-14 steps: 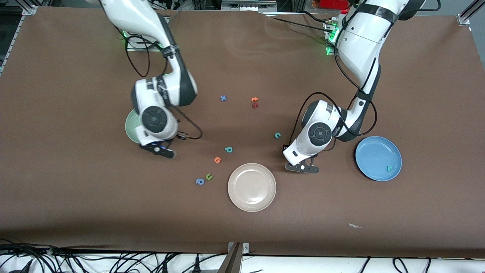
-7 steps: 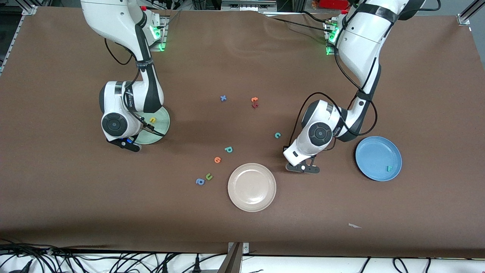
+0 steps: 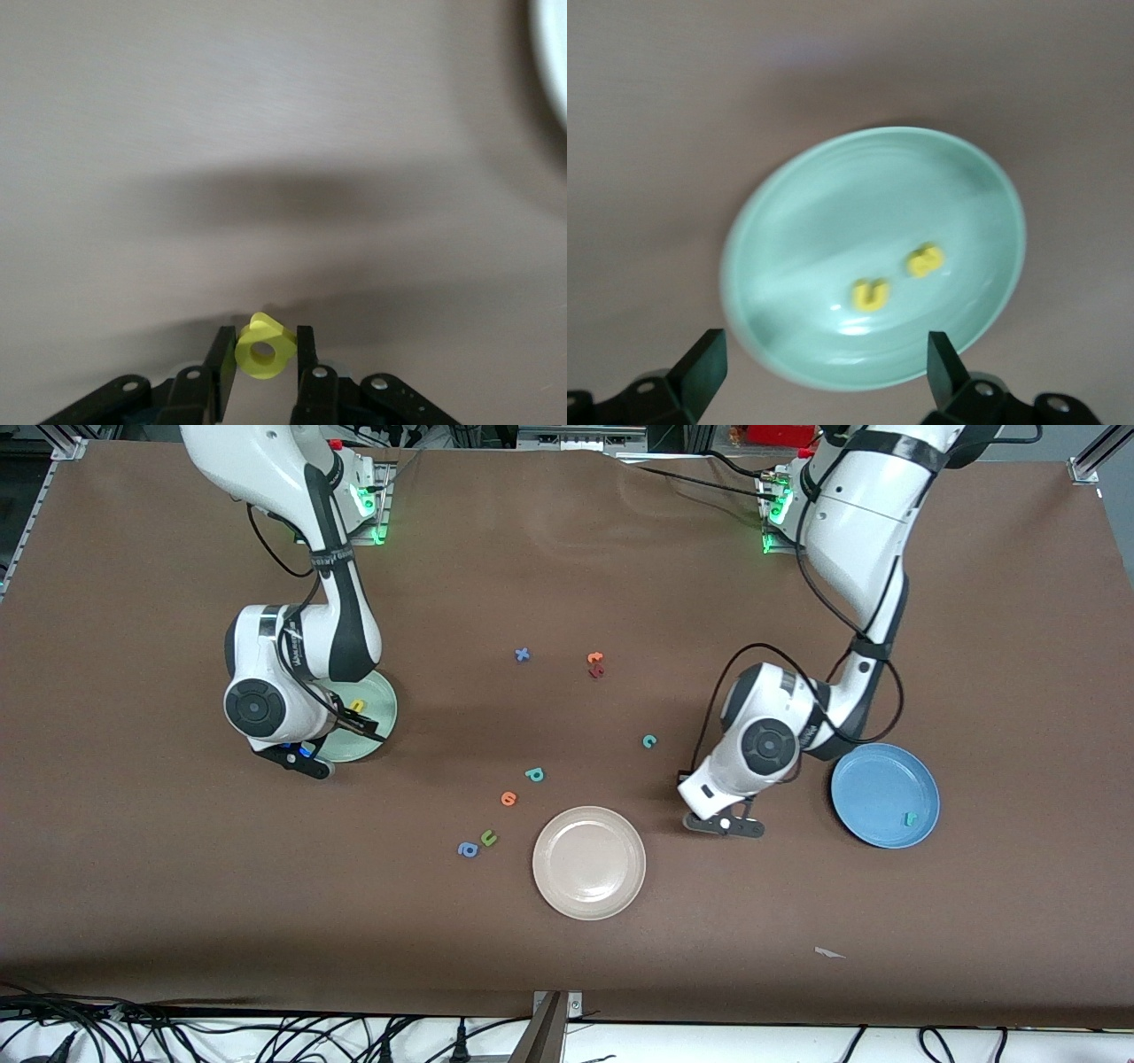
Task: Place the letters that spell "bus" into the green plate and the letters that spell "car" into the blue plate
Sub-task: 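Drop the yellow o on the blue plate while the right gripper reaches the d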
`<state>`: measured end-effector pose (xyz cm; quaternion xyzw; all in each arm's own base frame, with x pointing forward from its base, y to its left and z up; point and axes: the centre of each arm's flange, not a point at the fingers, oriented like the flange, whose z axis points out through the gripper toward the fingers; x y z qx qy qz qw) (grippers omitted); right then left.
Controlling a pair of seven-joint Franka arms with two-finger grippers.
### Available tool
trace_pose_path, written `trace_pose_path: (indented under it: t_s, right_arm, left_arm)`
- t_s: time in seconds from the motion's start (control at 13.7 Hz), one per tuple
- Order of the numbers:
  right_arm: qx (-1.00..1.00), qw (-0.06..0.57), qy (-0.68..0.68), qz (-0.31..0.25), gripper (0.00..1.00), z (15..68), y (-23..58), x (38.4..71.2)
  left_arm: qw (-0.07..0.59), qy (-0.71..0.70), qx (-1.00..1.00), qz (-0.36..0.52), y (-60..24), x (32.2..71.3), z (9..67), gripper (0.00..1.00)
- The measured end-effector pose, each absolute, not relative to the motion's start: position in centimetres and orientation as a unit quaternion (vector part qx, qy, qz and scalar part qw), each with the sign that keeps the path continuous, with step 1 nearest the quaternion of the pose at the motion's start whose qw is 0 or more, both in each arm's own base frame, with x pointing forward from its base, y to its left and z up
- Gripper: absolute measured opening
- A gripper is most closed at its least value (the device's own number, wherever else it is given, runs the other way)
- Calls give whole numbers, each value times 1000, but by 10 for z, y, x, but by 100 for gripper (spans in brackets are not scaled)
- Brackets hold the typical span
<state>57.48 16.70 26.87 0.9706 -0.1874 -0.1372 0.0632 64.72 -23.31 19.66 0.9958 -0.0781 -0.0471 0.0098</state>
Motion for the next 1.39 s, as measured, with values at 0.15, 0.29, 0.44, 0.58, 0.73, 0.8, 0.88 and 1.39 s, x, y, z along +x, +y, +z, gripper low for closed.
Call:
trace_pose_path:
  t_s: [0.15, 0.29, 0.44, 0.58, 0.73, 0.8, 0.88, 1.39]
  right_arm:
    - [973, 36, -199, -112, 100, 296, 213, 582]
    - [968, 14, -232, -94, 99, 311, 261, 586]
    - [954, 13, -288, -76, 98, 311, 306, 594]
    - [938, 20, -342, -53, 93, 295, 347, 603]
    - [923, 12, -384, -27, 86, 268, 382, 607]
    - [916, 4, -400, -17, 80, 254, 397, 605]
    - [909, -3, -418, -11, 66, 237, 413, 600]
    - [883, -36, -468, 0, 65, 190, 450, 582]
  left_arm:
    - [6, -105, 993, -59, -183, 660, 209, 32]
    - [-27, -142, 987, -71, -128, 669, 214, 32]
    - [-60, -175, 980, -77, -83, 676, 214, 32]
    - [-74, -206, 972, -81, -43, 680, 216, 32]
    - [-77, -233, 966, -83, -7, 685, 220, 32]
    - [-77, -241, 964, -85, 7, 685, 221, 35]
    - [-75, -242, 964, -86, 19, 685, 221, 49]
    - [35, -99, 992, -72, -114, 674, 221, 100]
